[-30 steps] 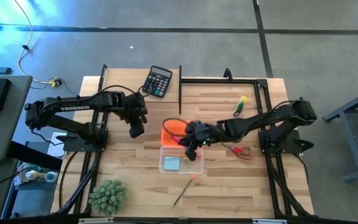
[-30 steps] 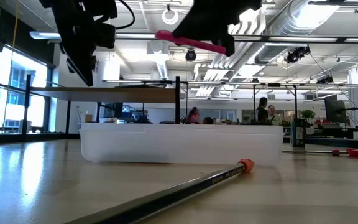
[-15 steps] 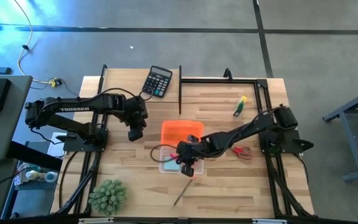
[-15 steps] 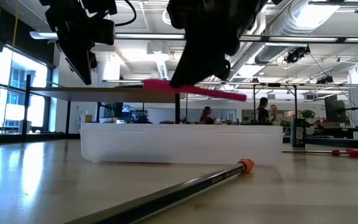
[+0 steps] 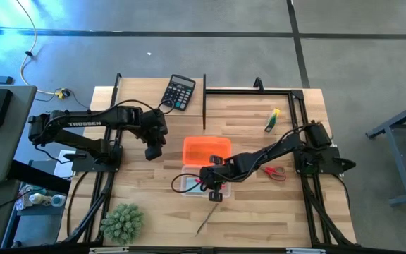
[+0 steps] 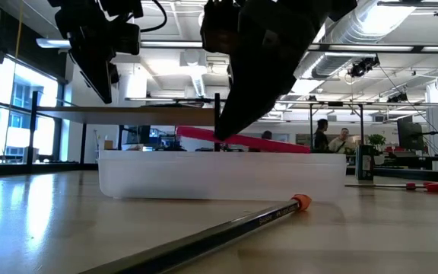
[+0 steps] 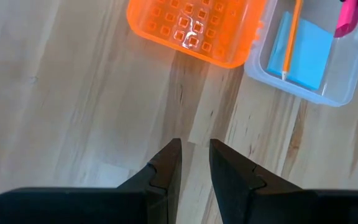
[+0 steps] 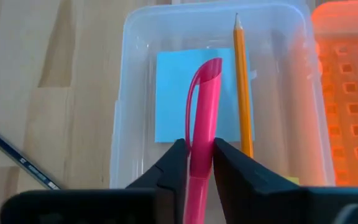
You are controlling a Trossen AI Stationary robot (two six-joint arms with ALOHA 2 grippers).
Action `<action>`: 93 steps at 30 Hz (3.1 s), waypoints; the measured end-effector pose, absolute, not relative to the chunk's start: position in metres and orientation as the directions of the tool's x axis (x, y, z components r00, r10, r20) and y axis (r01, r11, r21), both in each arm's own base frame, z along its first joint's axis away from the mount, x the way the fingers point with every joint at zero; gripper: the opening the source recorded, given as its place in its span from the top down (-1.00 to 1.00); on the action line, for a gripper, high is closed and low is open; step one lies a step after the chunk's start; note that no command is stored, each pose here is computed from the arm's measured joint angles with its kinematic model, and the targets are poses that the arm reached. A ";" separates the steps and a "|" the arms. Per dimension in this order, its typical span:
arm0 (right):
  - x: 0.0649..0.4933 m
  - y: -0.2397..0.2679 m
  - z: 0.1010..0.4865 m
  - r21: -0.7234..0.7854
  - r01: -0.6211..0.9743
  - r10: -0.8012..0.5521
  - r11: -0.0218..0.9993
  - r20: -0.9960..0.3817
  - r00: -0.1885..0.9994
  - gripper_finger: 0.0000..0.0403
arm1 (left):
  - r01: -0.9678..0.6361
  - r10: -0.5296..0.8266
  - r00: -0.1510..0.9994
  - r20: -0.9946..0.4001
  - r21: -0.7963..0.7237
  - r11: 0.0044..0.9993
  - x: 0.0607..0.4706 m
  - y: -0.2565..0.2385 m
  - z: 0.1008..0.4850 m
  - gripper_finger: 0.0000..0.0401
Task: Pack school essentials
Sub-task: Put the pink pen into the school supply box, then put the black pencil into the school supply box
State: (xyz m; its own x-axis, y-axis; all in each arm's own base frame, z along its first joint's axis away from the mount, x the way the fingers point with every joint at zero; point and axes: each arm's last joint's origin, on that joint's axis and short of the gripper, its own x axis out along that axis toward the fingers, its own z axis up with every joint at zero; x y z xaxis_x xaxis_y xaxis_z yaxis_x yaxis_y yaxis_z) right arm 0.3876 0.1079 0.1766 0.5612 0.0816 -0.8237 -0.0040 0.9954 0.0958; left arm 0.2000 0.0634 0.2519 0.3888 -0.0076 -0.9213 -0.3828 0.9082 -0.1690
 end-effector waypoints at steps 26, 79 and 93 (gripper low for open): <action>0.382 0.122 0.180 0.278 0.311 0.055 0.909 -0.819 0.572 0.23 | -0.527 0.086 0.355 -0.931 -0.123 0.841 0.199 0.067 0.251 0.31; 0.329 0.135 0.418 -0.082 0.250 -0.237 0.965 -0.681 0.693 0.29 | -0.185 -0.085 0.788 -0.610 -0.366 0.912 0.243 -0.042 0.335 0.14; 0.282 0.114 0.465 -0.009 0.330 -0.244 0.944 -0.692 0.679 0.29 | -0.189 -0.089 0.838 -0.539 -0.439 0.878 0.239 -0.056 0.365 0.14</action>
